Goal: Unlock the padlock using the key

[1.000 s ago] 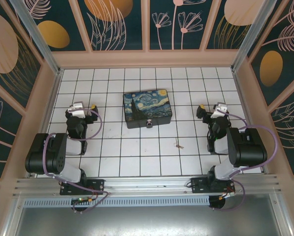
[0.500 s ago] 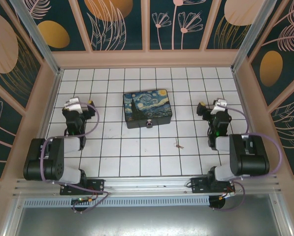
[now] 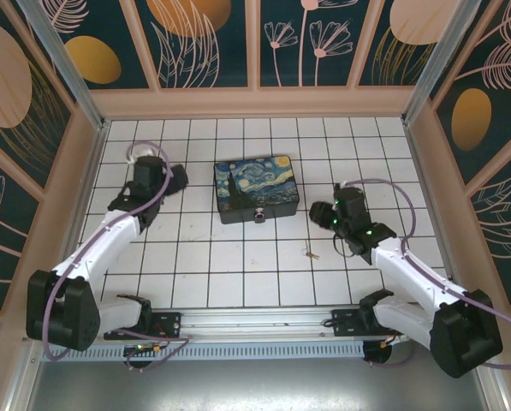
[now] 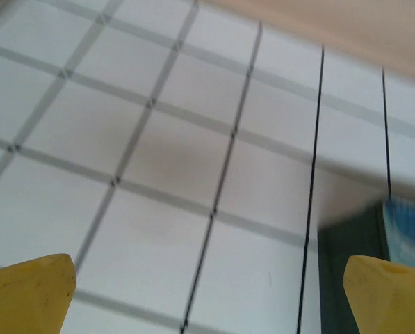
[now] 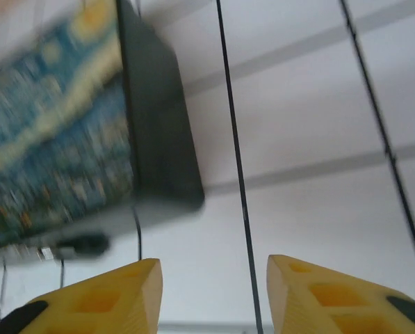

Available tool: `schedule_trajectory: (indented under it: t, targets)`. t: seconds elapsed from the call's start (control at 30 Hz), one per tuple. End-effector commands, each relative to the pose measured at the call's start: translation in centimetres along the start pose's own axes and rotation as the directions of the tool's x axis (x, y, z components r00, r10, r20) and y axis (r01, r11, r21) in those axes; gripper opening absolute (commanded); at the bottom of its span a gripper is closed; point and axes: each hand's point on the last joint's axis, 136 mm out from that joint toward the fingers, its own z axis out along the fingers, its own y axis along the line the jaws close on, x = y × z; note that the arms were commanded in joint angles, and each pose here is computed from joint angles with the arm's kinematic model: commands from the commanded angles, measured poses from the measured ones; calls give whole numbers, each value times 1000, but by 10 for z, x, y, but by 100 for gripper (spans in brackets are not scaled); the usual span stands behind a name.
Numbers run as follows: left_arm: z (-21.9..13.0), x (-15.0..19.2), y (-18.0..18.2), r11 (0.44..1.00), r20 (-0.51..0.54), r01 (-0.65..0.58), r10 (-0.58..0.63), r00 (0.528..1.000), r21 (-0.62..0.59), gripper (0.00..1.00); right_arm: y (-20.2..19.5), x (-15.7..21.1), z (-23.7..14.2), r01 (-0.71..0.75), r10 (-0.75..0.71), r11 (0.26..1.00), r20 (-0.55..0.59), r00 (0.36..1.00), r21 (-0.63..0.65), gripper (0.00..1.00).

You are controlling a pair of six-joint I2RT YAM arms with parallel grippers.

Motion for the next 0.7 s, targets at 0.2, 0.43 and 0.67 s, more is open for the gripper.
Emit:
schedule_trajectory:
  t: [0.2, 0.43, 0.67]
  targets:
    - [-45, 13, -22, 994, -114, -88, 94, 989, 61, 98, -15, 91, -3, -16, 44, 993, -238, 970, 119, 38]
    - [-45, 5, -29, 991, -95, -106, 113, 989, 83, 98, -22, 102, 5, -3, 39, 988, -230, 972, 154, 31]
    - [-44, 3, -37, 988, -89, -98, 109, 990, 120, 97, -11, 96, 18, 26, 2, 992, -220, 975, 124, 27]
